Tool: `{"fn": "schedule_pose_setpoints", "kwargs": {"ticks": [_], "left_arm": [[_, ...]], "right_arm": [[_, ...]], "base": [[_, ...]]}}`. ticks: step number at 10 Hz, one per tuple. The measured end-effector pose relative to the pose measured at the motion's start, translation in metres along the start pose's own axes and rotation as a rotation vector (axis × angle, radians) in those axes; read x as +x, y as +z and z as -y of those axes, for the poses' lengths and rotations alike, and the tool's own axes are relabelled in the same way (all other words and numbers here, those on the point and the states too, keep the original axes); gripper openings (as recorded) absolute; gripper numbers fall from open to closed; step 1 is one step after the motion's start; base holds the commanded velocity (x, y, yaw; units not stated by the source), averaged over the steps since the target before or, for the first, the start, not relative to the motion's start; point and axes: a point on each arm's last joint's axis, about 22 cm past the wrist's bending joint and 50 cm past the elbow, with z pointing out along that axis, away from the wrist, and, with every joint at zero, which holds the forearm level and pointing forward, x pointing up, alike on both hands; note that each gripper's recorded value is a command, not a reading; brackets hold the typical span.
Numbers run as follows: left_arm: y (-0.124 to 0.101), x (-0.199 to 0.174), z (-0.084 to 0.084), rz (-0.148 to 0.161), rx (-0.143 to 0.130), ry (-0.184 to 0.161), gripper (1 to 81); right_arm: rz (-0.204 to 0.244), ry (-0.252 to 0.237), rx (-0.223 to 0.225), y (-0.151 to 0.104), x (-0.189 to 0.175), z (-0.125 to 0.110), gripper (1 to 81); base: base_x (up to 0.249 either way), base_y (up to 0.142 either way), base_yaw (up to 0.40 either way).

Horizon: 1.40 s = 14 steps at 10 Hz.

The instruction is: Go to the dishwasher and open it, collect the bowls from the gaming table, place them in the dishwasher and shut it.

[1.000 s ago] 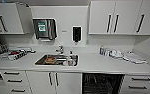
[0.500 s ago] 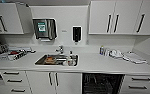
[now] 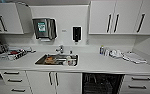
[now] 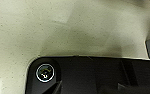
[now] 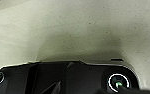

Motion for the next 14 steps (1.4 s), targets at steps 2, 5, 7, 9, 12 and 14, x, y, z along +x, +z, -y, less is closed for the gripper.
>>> {"fn": "schedule_pose_setpoints", "kwargs": {"ticks": [2, 5, 7, 9, 12, 14], "left_arm": [[-0.013, -0.016, -0.016, 0.025, -0.006, -0.010, 81.1], [-0.042, -0.035, 0.004, 0.057, 0.052, -0.009, 81.1], [-0.054, -0.047, -0.001, 0.078, 0.063, -0.012, 81.1], [-0.063, -0.050, -0.008, 0.077, 0.058, -0.011, 81.1], [-0.084, -0.031, 0.001, 0.016, 0.073, 0.012, 81.1], [-0.094, -0.041, -0.001, 0.020, 0.072, 0.013, 81.1]], "right_arm": [[0.037, 0.014, 0.007, -0.003, -0.029, 0.030, 81.1], [0.101, 0.038, -0.012, -0.028, -0.079, 0.037, 81.1], [0.112, 0.050, -0.028, -0.043, -0.086, 0.031, 81.1], [0.093, 0.047, -0.024, -0.051, -0.078, 0.037, 81.1], [0.034, 0.032, -0.014, -0.066, -0.062, 0.049, 81.1], [0.025, 0.030, -0.011, -0.074, -0.065, 0.055, 81.1]], "base": [[0.000, 0.000, 0.000], [0.000, 0.000, 0.000], [0.000, 0.000, 0.000], [0.000, 0.000, 0.000], [0.000, 0.000, 0.000], [0.000, 0.000, 0.000]]}}
